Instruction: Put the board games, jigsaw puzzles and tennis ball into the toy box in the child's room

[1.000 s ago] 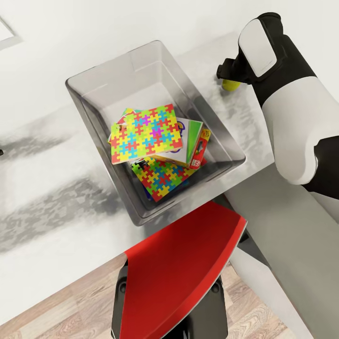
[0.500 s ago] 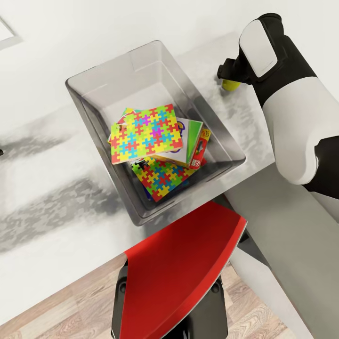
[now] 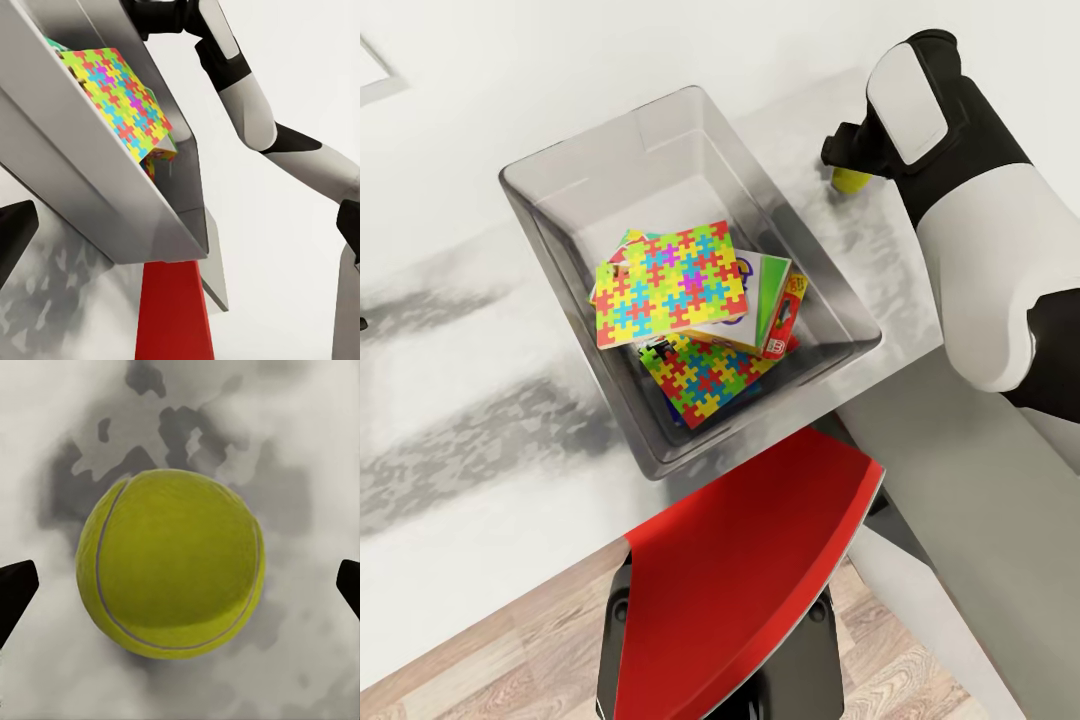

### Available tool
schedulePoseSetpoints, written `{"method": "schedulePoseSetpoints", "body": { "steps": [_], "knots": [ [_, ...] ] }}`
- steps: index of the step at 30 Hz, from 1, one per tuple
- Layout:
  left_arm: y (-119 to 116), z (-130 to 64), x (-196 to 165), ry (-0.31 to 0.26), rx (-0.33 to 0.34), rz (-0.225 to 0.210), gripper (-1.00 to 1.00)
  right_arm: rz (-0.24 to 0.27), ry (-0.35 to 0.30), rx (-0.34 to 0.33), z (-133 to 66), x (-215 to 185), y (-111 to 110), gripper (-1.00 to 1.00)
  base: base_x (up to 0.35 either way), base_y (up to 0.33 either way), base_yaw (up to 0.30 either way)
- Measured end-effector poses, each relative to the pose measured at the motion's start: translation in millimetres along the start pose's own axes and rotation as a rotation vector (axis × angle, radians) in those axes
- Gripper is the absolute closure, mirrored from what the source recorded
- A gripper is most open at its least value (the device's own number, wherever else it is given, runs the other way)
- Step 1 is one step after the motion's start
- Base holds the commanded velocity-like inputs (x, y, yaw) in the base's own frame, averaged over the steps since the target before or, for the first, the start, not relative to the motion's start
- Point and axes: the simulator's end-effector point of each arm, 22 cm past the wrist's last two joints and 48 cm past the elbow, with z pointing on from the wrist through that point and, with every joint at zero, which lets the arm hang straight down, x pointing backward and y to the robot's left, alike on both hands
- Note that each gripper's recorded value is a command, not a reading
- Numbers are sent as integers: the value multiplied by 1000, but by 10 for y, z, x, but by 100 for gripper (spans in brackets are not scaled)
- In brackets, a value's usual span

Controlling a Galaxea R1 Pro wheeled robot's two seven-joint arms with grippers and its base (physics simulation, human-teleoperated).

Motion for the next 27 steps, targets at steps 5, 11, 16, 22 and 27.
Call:
{"method": "schedulePoseSetpoints", "body": {
  "steps": [5,11,16,22,27],
  "knots": [
    [1,2,1,-1,1,0,-100,-2,9,1,16,40,14,-100,0,0,0],
    [1,1,1,0,1,0,-100,-8,34,10,69,145,6,-100,0,0,0],
    [0,3,2,-1,1,0,-100,-10,38,9,74,164,17,-100,0,0,0],
    [1,2,2,-1,1,0,-100,-9,37,10,74,162,15,-100,0,0,0],
    [1,2,2,-1,1,-1,-100,-9,36,10,73,160,20,-100,0,0,0]
  ]
}}
